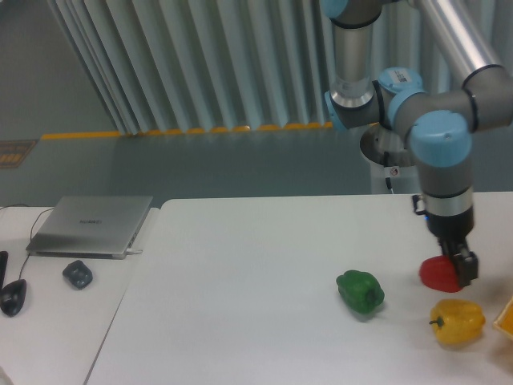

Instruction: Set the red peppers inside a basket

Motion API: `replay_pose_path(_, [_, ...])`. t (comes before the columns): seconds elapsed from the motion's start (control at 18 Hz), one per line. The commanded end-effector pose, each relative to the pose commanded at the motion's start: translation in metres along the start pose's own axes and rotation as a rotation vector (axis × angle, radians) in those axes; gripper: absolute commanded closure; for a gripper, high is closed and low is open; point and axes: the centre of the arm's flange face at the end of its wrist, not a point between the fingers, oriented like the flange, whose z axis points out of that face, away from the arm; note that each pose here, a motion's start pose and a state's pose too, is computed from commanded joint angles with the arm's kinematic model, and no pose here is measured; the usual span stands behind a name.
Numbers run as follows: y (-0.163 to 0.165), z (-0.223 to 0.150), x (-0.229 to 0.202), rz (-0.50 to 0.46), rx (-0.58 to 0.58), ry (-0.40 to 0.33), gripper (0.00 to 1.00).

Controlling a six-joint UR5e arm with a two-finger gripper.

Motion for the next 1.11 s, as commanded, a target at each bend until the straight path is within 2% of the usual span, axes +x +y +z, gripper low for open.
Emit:
replay_pose_path(0.06, [0.008, -0.002, -0.002, 0.001, -0.002, -0.006, 0.56])
replay_pose_path(0.22, [0.035, -0.009, -0.016, -0.043, -0.025, -0.124, 0.56])
replay_pose_path(0.28, [0.043, -0.007, -0.017, -0.056, -0.028, -0.132, 0.56])
replay_pose_path(0.56, [0.093, 0.012, -0.020, -0.136, -0.049, -0.142, 0.54])
replay_pose_path(0.67, [0.115, 0.023, -0.012, -0.172, -0.052, -0.117, 0.54])
replay_pose_path(0.83, [0.123, 0.029, -0.006, -0.187, -0.058, -0.098, 0.54])
replay_pose_path(1.0, [0.131, 0.035, 0.000, -0.188, -0.148, -0.064, 0.45])
replay_pose_path(1.06, [0.131, 0.036, 0.000, -0.186, -0.158, -0.060, 0.36])
replay_pose_path(1.11, [0.130, 0.039, 0.002, -0.187, -0.157, -0.054, 0.24])
